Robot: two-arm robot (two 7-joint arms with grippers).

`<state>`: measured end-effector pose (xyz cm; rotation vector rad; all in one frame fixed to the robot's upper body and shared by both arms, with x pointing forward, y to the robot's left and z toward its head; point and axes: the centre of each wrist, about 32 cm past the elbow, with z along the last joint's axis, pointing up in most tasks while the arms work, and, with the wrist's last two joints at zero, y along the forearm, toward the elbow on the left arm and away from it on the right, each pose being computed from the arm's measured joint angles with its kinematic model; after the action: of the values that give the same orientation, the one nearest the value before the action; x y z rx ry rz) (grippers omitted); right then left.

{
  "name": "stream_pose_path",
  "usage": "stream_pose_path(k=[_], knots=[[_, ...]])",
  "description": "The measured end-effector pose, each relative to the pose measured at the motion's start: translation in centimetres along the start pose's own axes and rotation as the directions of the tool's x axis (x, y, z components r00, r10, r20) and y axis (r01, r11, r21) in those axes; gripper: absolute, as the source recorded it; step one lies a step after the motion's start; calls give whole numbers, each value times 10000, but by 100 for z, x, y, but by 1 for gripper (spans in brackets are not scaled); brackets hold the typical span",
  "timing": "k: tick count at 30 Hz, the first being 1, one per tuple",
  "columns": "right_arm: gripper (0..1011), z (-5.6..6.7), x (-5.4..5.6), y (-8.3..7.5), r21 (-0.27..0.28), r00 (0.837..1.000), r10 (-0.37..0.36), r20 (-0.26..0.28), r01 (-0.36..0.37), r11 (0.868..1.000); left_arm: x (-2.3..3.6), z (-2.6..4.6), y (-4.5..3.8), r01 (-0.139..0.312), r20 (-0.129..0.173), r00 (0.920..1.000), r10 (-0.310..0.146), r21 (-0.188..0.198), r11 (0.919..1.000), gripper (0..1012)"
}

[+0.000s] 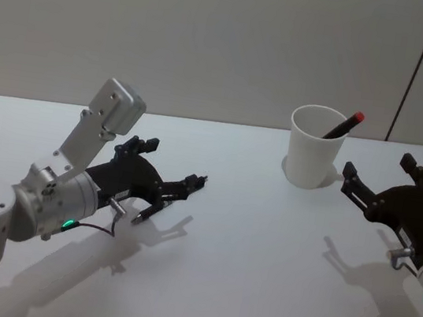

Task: Place the pen into the pen holder.

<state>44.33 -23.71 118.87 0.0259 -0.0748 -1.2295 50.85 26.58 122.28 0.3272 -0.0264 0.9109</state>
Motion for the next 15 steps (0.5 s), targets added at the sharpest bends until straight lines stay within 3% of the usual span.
stream_pose_path(k=[15], knots=[[1002,0,0,0,0,10000,0,0,0,10000,129,120,-109,448,-374,9985,-407,1169,9921,1001]])
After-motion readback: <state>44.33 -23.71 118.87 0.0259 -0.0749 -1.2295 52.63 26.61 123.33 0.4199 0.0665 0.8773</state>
